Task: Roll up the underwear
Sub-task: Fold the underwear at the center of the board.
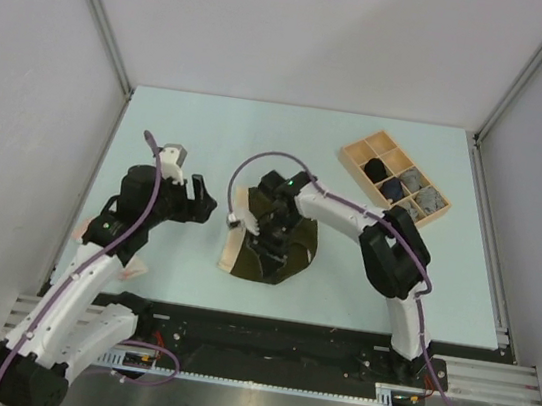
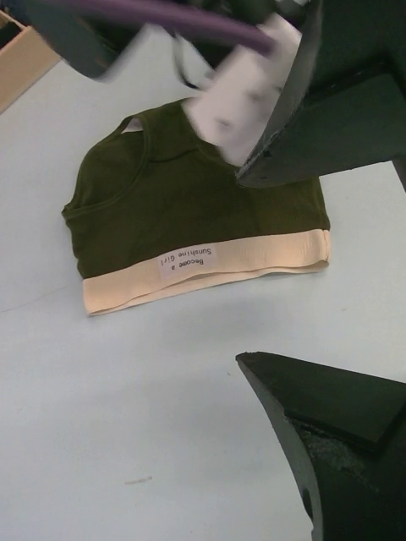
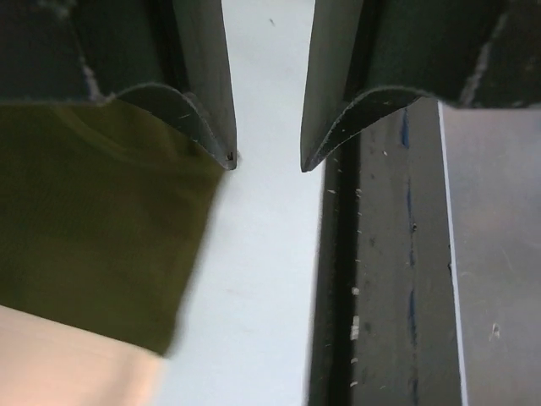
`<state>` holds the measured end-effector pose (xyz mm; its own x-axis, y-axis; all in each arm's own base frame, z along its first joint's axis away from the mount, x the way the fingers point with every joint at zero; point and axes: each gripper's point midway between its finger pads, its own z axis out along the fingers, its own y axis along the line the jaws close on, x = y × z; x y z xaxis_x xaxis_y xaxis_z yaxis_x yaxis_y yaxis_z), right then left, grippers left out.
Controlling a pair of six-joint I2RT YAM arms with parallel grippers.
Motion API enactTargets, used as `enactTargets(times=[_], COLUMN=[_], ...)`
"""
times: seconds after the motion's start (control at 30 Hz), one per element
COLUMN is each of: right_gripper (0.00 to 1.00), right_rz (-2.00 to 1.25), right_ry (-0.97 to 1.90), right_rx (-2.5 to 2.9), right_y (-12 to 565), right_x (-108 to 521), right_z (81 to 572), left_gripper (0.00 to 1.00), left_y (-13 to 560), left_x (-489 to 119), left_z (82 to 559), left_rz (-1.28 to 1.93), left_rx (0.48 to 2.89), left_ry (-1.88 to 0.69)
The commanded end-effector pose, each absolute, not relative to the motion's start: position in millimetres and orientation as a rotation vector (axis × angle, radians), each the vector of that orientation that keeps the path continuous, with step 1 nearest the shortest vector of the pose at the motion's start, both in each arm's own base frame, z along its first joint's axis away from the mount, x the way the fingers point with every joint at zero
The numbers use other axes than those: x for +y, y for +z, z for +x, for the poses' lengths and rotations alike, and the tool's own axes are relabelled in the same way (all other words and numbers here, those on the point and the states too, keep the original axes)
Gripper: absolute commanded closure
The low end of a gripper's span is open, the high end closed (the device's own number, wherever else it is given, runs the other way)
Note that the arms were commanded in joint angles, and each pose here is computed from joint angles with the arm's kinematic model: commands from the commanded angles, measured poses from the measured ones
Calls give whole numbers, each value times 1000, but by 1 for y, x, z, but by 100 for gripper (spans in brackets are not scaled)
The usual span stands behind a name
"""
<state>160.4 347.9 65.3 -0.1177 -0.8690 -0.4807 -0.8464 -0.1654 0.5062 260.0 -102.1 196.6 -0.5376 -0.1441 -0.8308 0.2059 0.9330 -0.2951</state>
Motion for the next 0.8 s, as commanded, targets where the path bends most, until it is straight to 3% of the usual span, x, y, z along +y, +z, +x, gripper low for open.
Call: enactTargets(times=[0.0,0.17,0.2,0.3,0.43,0.77], right_gripper=[59,59,59,58,57,56], right_rz=[2060,1874,1826,1703,1646,1594], right_ry=[-1340,-1267,-1242,-1200,-1183,-1233], right_rx=[-2311,-2667,-2706,-2783,-2801,-2783], right_y=[126,119,114,91,71,55], right_x=[330,302,297,291,291,296], right_z=[266,387,398,426,434,429], left_gripper=[16,23,25,25,25,35], left_y=[194,163,137,135,105,62], left_x=[-125,-154,-160,-167,-169,-174], left_z=[290,334,342,371,405,428], left_rz=[131,240,268,304,382,588], left_rx=[2125,2301,2380,2390,2462,2500], left_ry=[-525,-630,-648,-643,-609,-644])
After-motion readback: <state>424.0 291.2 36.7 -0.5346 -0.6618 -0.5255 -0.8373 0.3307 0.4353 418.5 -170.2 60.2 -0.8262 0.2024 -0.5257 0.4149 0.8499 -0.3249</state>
